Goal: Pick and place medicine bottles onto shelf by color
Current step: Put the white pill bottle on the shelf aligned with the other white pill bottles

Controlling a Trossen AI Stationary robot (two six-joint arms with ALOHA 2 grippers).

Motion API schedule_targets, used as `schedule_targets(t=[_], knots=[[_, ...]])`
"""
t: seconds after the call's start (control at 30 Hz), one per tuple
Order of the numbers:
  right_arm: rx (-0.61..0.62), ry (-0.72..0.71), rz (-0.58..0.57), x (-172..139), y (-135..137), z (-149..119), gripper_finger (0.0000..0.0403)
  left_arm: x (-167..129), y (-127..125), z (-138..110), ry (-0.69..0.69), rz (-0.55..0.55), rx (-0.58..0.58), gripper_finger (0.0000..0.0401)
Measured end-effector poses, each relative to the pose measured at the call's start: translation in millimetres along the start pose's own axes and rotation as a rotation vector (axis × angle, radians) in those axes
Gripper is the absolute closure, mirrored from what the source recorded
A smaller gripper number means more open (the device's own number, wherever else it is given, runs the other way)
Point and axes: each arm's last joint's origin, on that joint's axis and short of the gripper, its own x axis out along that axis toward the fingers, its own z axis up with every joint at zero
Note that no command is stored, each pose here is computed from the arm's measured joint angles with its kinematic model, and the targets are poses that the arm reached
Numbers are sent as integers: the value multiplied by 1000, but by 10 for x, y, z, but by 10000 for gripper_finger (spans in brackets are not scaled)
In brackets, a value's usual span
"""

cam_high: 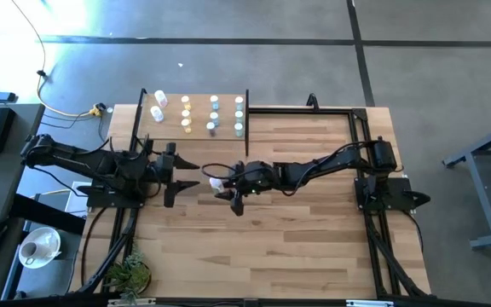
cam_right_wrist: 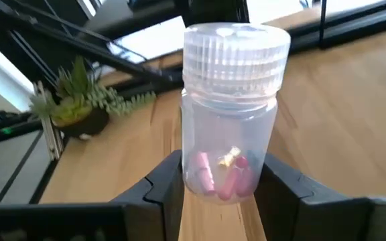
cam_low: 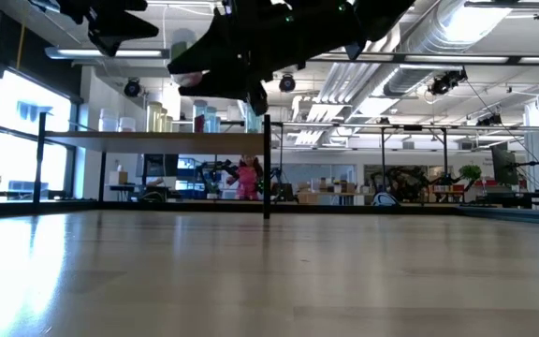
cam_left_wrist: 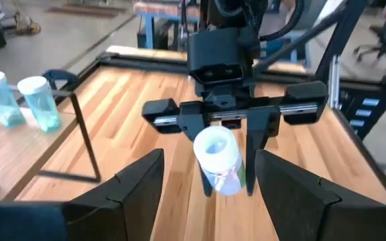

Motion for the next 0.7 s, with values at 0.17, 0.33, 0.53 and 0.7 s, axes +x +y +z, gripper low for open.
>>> schedule_targets(t=[0.17, 0.33, 0.53, 0.7], knots=[[2, 29, -9, 1, -9, -29, 274, 4, -25, 124, 74, -6, 18, 176], [0, 60, 27, -1, -3, -49, 272, 161, -51, 156, 183, -115, -44, 176], [7, 107, 25, -4, -4, -95, 271, 399, -45, 134, 280, -152, -61, 176], [19, 136, 32, -5, 40, -135, 270, 551, -22, 137, 318, -128, -70, 176]])
